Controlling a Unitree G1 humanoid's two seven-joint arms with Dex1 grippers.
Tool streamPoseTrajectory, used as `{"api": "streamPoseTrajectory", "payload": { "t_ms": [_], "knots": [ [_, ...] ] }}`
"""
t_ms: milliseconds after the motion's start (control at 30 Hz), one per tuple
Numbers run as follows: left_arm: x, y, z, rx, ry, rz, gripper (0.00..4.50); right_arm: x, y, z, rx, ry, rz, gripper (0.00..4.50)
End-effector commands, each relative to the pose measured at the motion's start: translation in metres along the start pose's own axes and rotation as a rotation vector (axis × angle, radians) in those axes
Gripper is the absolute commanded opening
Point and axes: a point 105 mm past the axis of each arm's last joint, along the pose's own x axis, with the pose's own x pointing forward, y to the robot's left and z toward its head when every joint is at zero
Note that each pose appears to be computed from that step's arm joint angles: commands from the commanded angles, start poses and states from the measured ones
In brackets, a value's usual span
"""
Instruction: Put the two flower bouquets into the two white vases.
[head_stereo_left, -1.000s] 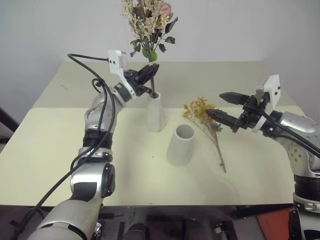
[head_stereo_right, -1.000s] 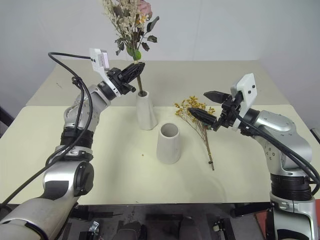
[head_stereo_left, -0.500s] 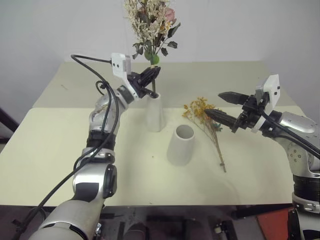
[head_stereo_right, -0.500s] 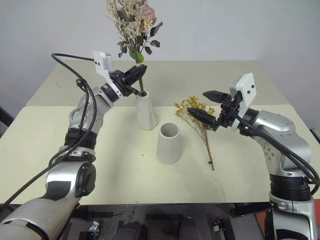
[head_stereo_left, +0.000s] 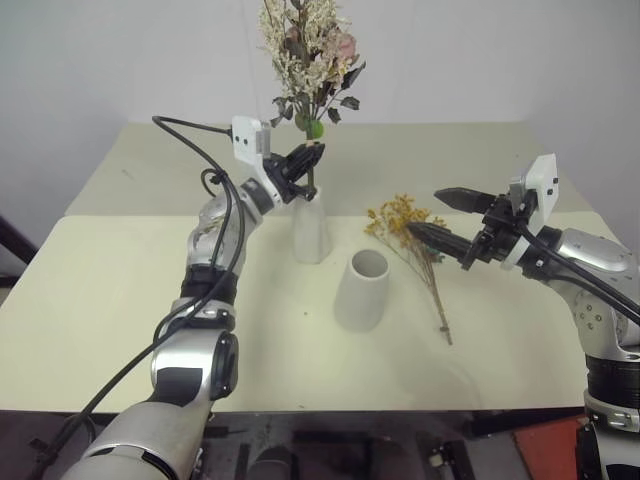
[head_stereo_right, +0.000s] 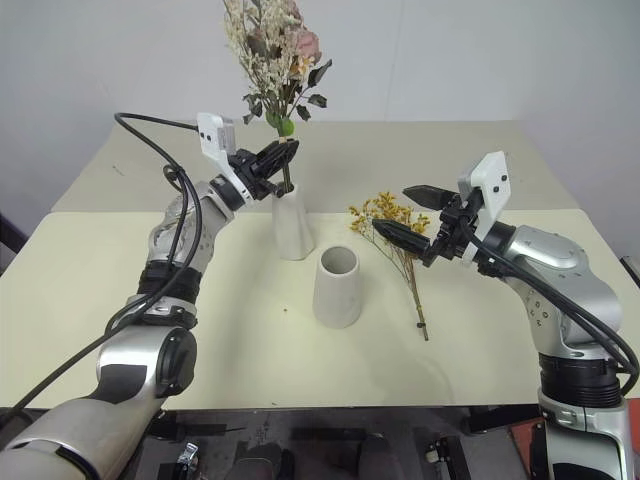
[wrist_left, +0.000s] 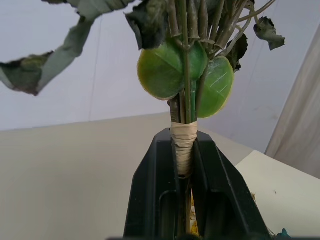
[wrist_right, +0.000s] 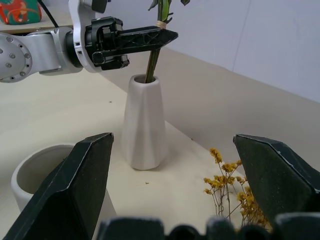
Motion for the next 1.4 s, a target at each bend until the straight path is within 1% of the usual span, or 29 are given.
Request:
{"api": "streamPoseTrajectory", "payload": {
  "t_ms": [33, 167, 367, 400, 500, 667, 867, 1067, 1300, 1400],
  "knots": [
    [0.002, -0.006, 0.013, 0.04, -0.035, -0.025, 1.07, -0.004, 0.001, 0.017, -0.046, -0.042, -0.006, 4.5],
    [-0.001, -0.006, 0.013, 0.037, -0.031, -0.029, 2.31, -0.003, 0.0, 0.017, -0.044, -0.043, -0.004, 4.5],
    [-0.007, -0.012, 0.021, 0.052, -0.045, -0.05, 4.23, 0.0, -0.001, 0.016, -0.043, -0.045, 0.004, 4.5],
    [-0.008, -0.013, 0.023, 0.054, -0.047, -0.051, 4.46, 0.0, -0.002, 0.016, -0.043, -0.045, 0.005, 4.5],
    [-0.014, -0.017, 0.027, 0.059, -0.056, -0.056, 4.46, 0.002, -0.003, 0.016, -0.043, -0.046, 0.008, 4.5],
    [-0.034, -0.029, 0.036, 0.063, -0.067, -0.071, 4.46, 0.003, -0.004, 0.015, -0.043, -0.044, 0.018, 4.5],
    [-0.061, -0.041, 0.045, 0.067, -0.04, -0.085, 4.46, 0.006, -0.005, 0.013, -0.038, -0.038, 0.035, 4.5],
    [-0.092, -0.045, 0.052, 0.089, 0.066, -0.105, 4.46, 0.007, -0.008, 0.009, -0.033, -0.021, 0.048, 4.5],
    [-0.113, -0.05, 0.054, 0.129, 0.167, -0.147, 4.46, 0.008, -0.013, 0.006, -0.037, 0.004, 0.049, 4.5],
    [-0.125, -0.057, 0.053, 0.147, 0.212, -0.229, 4.46, 0.008, -0.016, 0.004, -0.038, 0.019, 0.046, 4.5]
  ]
}}
